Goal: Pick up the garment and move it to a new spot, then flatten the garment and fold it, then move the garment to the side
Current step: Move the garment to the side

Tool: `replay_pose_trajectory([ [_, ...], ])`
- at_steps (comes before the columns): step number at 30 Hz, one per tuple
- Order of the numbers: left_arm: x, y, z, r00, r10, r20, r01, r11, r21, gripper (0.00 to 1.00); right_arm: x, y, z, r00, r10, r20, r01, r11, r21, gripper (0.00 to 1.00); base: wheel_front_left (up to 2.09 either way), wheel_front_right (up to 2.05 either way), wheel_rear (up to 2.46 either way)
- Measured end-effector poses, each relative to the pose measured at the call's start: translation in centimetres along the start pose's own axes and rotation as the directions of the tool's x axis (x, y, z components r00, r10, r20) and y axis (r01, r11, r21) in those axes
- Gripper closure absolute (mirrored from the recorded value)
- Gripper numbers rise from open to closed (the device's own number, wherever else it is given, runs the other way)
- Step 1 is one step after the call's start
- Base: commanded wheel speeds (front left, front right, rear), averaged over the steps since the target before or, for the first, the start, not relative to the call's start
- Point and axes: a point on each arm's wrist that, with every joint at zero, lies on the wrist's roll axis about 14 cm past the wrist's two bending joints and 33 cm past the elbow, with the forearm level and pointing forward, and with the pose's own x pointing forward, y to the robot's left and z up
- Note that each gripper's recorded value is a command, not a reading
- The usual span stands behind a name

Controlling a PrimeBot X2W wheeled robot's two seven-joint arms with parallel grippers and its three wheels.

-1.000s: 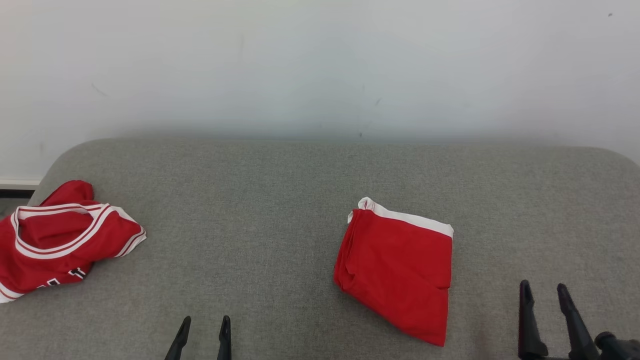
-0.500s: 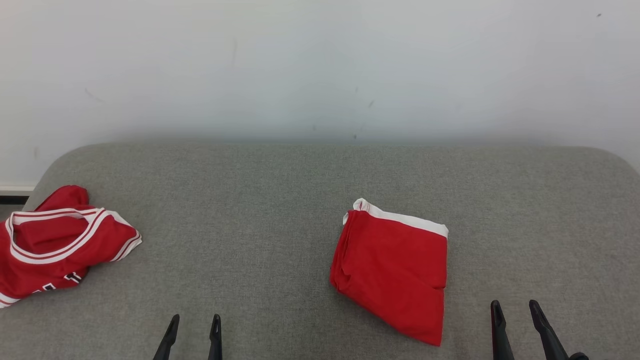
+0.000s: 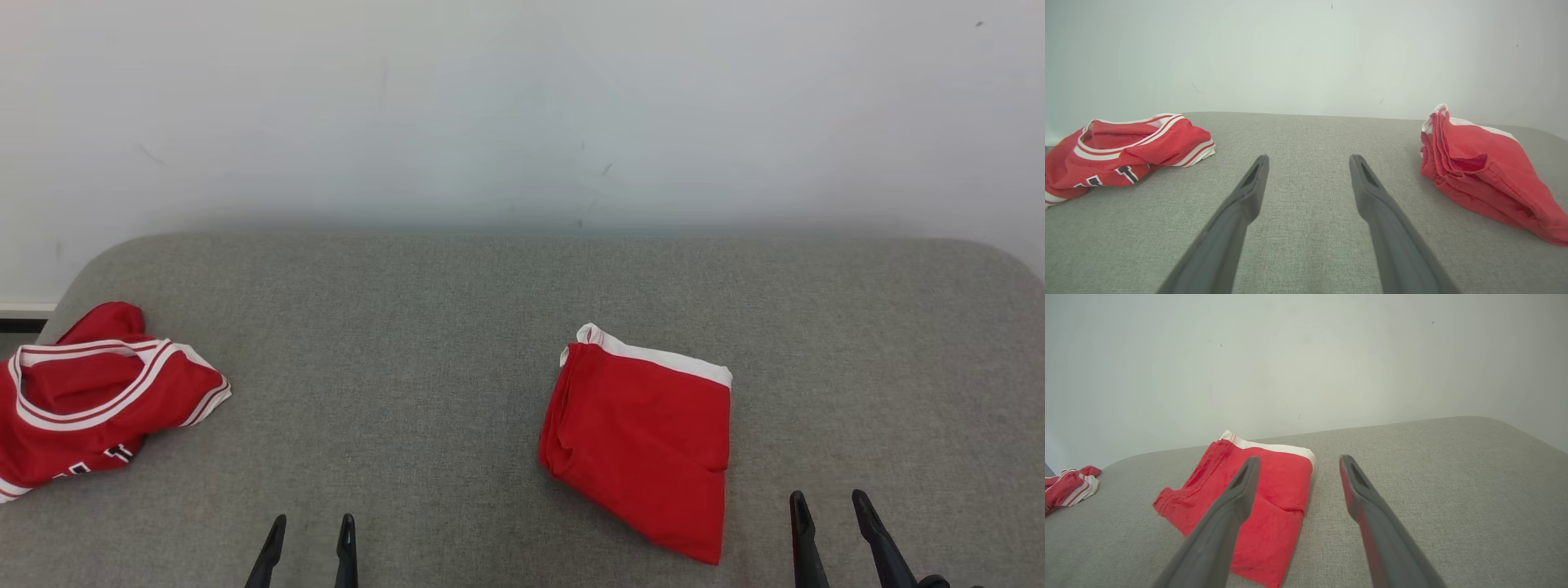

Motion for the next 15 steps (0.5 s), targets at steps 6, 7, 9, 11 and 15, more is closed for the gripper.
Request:
replay_pose_trajectory([
  [6, 0.03, 0.65, 0.38, 1.0, 0.023, 0.012, -0.023, 1.0, 0.004, 0.0, -0.07, -0.26, 0.07, 1.0, -0.007, 0.002, 0.007, 1.0, -0.005, 0.0, 0.0, 0.0, 0.0],
  [7, 0.03, 0.69, 0.43, 1.0, 0.024, 0.014, -0.024, 1.0, 0.003, 0.0, -0.09, -0.38, 0.11, 1.0, -0.011, 0.003, 0.011, 1.0, -0.006, 0.0, 0.0, 0.0, 0.0],
  [9, -0.01, 0.76, 0.44, 1.0, 0.026, 0.014, -0.026, 1.0, 0.003, 0.0, -0.11, -0.53, 0.15, 1.0, -0.015, 0.004, 0.015, 1.0, -0.007, 0.0, 0.0, 0.0, 0.0],
  [11, -0.05, 0.83, 0.45, 0.999, 0.028, 0.014, -0.028, 1.0, 0.003, 0.0, -0.11, -0.58, 0.18, 1.0, -0.017, 0.005, 0.017, 1.0, -0.007, 0.0, 0.0, 0.0, 0.0],
  [15, -0.06, 0.92, 0.5, 0.999, 0.031, 0.016, -0.031, 1.0, 0.003, 0.0, -0.15, -0.89, 0.22, 1.0, -0.026, 0.006, 0.026, 1.0, -0.009, 0.0, 0.0, 0.0, 0.0],
])
